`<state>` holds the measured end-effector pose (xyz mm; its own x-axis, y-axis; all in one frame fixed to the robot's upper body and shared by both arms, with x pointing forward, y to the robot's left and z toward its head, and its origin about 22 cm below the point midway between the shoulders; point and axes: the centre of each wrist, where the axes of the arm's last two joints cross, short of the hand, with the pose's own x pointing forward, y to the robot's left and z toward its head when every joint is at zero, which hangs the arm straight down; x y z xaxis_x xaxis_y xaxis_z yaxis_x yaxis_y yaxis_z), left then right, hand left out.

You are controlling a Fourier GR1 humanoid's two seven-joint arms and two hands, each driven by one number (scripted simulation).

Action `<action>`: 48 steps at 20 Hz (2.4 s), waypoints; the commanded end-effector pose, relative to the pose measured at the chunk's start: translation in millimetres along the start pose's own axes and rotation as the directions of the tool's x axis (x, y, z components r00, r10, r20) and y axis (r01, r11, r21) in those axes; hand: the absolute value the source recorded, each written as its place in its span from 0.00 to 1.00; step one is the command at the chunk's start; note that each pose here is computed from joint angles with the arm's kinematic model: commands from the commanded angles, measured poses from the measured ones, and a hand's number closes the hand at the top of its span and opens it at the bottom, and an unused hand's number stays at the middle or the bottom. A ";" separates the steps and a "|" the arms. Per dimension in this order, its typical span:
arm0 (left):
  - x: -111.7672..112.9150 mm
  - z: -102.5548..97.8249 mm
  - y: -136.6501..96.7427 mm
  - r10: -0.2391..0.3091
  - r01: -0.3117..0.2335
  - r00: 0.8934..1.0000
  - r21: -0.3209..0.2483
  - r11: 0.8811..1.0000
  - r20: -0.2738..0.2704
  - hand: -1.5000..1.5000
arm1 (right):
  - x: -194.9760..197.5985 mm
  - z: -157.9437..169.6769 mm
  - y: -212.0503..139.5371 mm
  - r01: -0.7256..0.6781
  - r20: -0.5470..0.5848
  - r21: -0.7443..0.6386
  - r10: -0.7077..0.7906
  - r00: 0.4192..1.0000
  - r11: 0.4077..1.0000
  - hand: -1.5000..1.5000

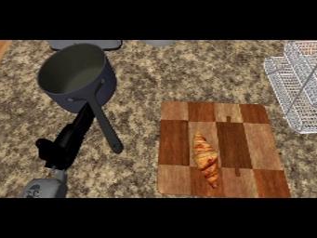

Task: Pick the cupcake from the cutting board and place it in the tiered basket

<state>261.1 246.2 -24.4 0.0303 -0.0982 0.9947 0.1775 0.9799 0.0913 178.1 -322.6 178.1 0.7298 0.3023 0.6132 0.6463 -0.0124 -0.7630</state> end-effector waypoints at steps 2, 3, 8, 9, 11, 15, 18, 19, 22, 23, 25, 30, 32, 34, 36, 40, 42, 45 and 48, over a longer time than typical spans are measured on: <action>18.6 -11.0 -7.3 -0.004 0.004 1.000 -0.009 1.000 0.017 0.50 | 55.4 -20.3 -30.7 0.018 -0.126 -0.024 -0.021 0.992 1.000 1.00; 3.9 -7.0 -0.9 -0.026 0.027 0.999 -0.012 1.000 0.030 0.50 | 68.7 -32.9 -36.0 0.067 -0.126 -0.050 -0.072 0.989 0.997 1.00; 13.8 -9.7 -6.1 -0.027 0.027 0.999 -0.022 0.999 0.018 0.50 | 105.1 -60.2 -31.6 0.032 -0.150 -0.001 -0.032 0.988 0.999 1.00; 14.9 -11.4 -21.1 -0.012 0.013 1.000 -0.037 0.999 0.019 0.50 | 116.0 -74.9 -29.0 0.041 -0.159 -0.008 -0.041 0.986 0.999 1.00; 11.2 -16.8 -15.1 0.001 -0.001 1.000 -0.029 1.000 0.013 0.50 | 125.9 -90.9 -22.4 0.075 -0.153 0.029 -0.070 0.986 0.997 1.00; 13.7 -5.8 -16.1 -0.011 0.012 1.000 -0.047 0.999 0.021 0.50 | 146.6 -136.7 -13.7 0.094 -0.171 0.046 -0.085 0.982 0.995 1.00; 4.3 -5.7 -25.7 -0.005 0.006 1.000 -0.051 0.999 0.016 0.50 | 154.2 -153.0 12.6 0.066 -0.170 0.095 -0.050 0.984 0.993 1.00; 3.4 -12.9 -16.1 0.001 0.001 1.000 -0.062 0.998 0.028 0.50 | 175.1 -143.4 18.0 0.053 -0.160 0.103 -0.036 0.986 0.993 1.00; 0.3 -17.5 -31.4 -0.006 0.007 1.000 -0.046 0.999 0.022 0.50 | 171.1 -151.8 50.2 0.044 -0.151 0.134 -0.023 0.988 0.990 1.00; 2.6 -17.6 -24.0 -0.019 0.020 0.999 -0.049 0.999 0.028 0.50 | 166.6 -167.1 51.1 0.071 -0.156 0.126 -0.050 0.986 0.990 1.00; 4.7 -17.0 -25.4 -0.013 0.014 1.000 -0.047 0.999 0.027 0.50 | 174.0 -176.6 45.6 0.080 -0.156 0.159 -0.055 0.986 0.984 1.00; 14.5 -9.7 -15.6 0.005 -0.004 1.000 -0.045 0.999 0.027 0.50 | 179.8 -165.7 90.0 0.095 -0.154 0.148 -0.072 0.985 0.984 1.00; 22.4 -31.0 -33.5 -0.011 0.013 1.000 -0.053 0.999 0.022 0.50 | 173.1 -176.0 90.5 0.140 -0.163 0.180 -0.111 0.980 0.974 1.00; 10.1 -20.8 -35.6 0.004 -0.003 1.000 -0.057 0.998 0.021 0.50 | 160.4 -171.0 111.9 0.194 -0.172 0.178 -0.164 0.971 0.965 1.00; -1.2 -8.3 -5.7 -0.005 0.008 0.999 -0.073 0.997 0.037 0.50 | 177.1 -180.6 92.2 0.221 -0.196 0.197 -0.182 0.964 0.955 1.00; 7.1 -13.8 -23.3 -0.019 0.020 1.000 -0.056 0.998 0.016 0.50 | 180.3 -175.6 98.8 0.388 -0.369 0.220 -0.292 0.882 0.895 1.00; 19.7 -27.0 -16.2 -0.004 0.005 1.000 -0.027 1.000 0.022 0.50 | 178.2 -165.7 112.8 0.449 -0.469 0.239 -0.302 0.830 0.861 1.00; 6.6 -11.7 -1.2 -0.020 0.022 0.999 -0.053 0.998 0.025 0.50 | 175.3 -180.8 99.4 0.535 -0.492 0.230 -0.377 0.785 0.813 0.00; 4.8 -15.8 -10.7 -0.001 0.001 1.000 -0.061 0.998 0.008 0.50 | 179.4 -170.6 109.6 0.585 -0.481 0.169 -0.451 0.752 0.794 0.00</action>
<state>274.3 225.8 -20.2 0.0065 -0.1011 0.9949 0.2287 0.9687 0.0969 413.7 -437.0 244.4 0.4427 -0.1869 0.8770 0.8640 0.3505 -0.3615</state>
